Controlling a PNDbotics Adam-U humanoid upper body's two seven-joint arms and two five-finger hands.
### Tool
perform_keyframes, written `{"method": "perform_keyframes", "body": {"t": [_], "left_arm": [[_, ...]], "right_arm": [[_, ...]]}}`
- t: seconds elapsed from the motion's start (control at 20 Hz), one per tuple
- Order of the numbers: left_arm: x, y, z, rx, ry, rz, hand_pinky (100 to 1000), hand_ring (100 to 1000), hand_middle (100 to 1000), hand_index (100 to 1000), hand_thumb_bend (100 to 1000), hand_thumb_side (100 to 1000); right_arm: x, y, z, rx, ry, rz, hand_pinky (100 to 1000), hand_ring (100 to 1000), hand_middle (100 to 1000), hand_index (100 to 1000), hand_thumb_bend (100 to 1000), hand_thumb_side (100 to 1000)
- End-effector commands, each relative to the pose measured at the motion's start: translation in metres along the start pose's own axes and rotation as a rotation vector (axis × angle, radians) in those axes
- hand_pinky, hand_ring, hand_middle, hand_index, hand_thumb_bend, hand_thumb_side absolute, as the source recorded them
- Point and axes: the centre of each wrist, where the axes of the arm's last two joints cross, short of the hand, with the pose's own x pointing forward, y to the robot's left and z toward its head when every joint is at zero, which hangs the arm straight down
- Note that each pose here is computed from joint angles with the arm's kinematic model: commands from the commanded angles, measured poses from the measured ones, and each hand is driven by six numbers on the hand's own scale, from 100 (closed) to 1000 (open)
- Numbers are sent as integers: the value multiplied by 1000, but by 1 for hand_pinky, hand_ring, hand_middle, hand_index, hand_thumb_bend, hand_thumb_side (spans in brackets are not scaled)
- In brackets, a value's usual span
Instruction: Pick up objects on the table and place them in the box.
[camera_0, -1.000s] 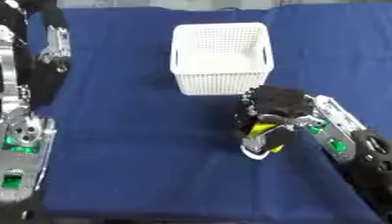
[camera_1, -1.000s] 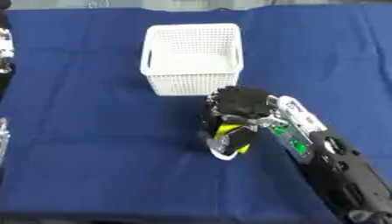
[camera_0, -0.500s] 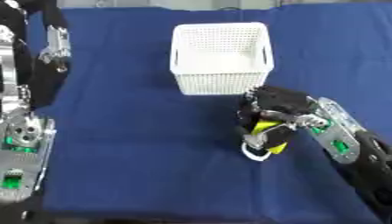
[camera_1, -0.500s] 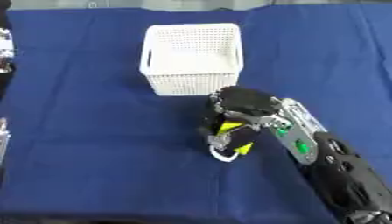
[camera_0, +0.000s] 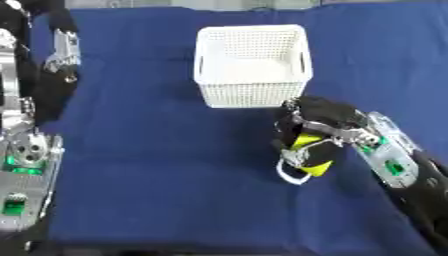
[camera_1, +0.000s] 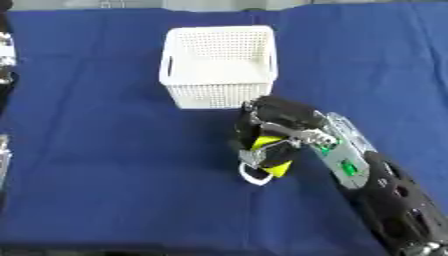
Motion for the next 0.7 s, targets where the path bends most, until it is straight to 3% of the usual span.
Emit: {"method": "perform_keyframes", "body": {"t": [0.05,0.1,0.15,0.2,0.7], "left_arm": [[4,4,-4,10,-26,-5,901,752,768,819,100,702],[4,4,-4,10,-26,-5,901,752,769,819,100,702],[4,4,-4,10,-25,-5,901,752,769,819,100,702],[4,4,-4,10,-25,-6,901,752,769,819,100,702],[3,5,-2,4,-19,-12,901,752,769,819,100,701]], "right_arm": [[4,-17,1,191,-221,153,100,100,100,100,100,644],[6,-19,1,178,-229,156,100,100,100,100,100,641],[8,-22,0,165,-237,158,100,100,100,100,100,722],[10,-25,-1,152,-246,162,100,100,100,100,100,634],[42,-65,-15,46,-347,193,100,100,100,100,100,585]]}}
